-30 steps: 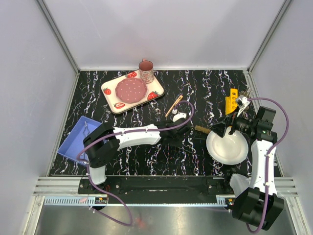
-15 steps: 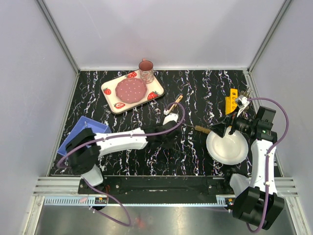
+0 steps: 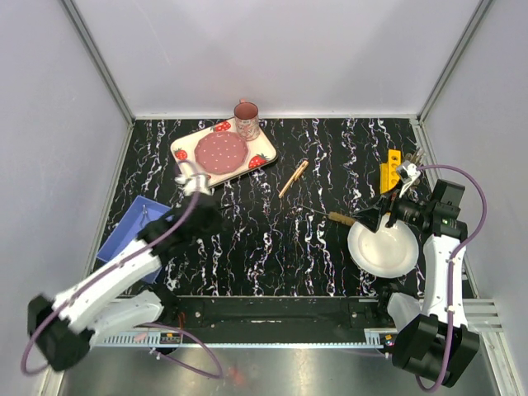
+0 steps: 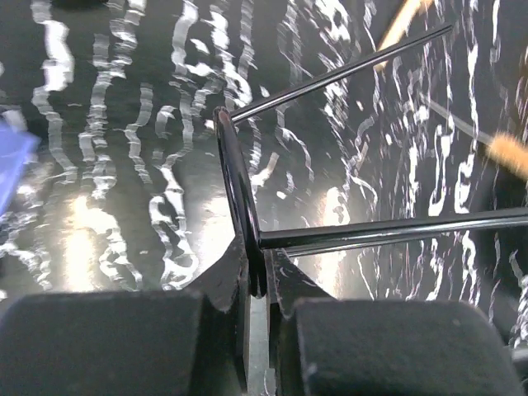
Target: Organize the chemistry lab equipment
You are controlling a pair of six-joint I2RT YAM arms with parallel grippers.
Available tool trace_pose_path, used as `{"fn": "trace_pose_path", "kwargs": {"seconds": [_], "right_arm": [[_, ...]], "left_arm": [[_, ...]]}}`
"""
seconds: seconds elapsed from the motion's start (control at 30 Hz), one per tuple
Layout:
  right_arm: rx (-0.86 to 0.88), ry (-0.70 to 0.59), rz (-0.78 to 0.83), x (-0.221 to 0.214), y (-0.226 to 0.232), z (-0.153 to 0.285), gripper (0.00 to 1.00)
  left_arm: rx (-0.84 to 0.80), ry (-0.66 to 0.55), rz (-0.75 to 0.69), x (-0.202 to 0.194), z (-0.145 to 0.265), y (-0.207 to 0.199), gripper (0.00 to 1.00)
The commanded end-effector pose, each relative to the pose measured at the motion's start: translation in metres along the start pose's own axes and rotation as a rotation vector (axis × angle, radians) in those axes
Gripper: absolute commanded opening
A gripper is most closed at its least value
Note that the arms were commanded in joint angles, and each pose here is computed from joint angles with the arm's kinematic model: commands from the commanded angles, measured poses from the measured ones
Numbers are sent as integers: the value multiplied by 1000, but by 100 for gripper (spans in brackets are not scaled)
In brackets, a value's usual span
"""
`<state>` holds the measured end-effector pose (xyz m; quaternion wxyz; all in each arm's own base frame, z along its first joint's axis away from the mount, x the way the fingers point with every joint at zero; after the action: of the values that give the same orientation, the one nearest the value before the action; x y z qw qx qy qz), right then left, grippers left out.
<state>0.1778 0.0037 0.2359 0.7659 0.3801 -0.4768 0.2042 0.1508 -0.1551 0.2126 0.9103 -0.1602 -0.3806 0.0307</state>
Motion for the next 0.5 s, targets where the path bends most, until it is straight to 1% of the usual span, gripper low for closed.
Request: {"fn": "trace_pose_path", "kwargs": {"seconds": [0.0, 0.07, 0.13, 0.17, 0.23, 0.27, 0.33, 0.37, 0.47], "right_arm": [[16, -11, 52, 7, 3, 1, 100], [16, -10, 55, 7, 4, 1, 100], [14, -11, 55, 7, 4, 1, 100], [17, -10, 54, 7, 4, 1, 100], [17, -10, 55, 7, 4, 1, 100], [17, -11, 56, 8, 4, 2, 100], [18, -9, 57, 7, 4, 1, 100], [18, -9, 58, 7, 4, 1, 100], [11, -6, 60, 7, 4, 2, 100]], "left_arm": [[62, -216, 185, 25, 34, 46, 0], [142, -288, 242, 34, 43, 68, 0], [196, -317, 264, 37, 52, 82, 0], [249, -328, 282, 42, 55, 93, 0], [321, -289, 301, 43, 53, 105, 0], [362, -280, 334, 47, 55, 116, 0], [397, -250, 377, 50, 50, 126, 0], [423, -255, 442, 52, 50, 136, 0], [466, -243, 575, 55, 46, 153, 0]]}}
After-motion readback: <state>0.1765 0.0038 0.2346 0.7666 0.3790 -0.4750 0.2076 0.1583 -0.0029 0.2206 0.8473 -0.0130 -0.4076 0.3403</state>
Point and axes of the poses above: each gripper's point midway between its finger pads, its own z axis back along the fingers, its own y axis along the line the jaws close on, x = y × z, the point moved 10 cm from there along z, back along the fingers
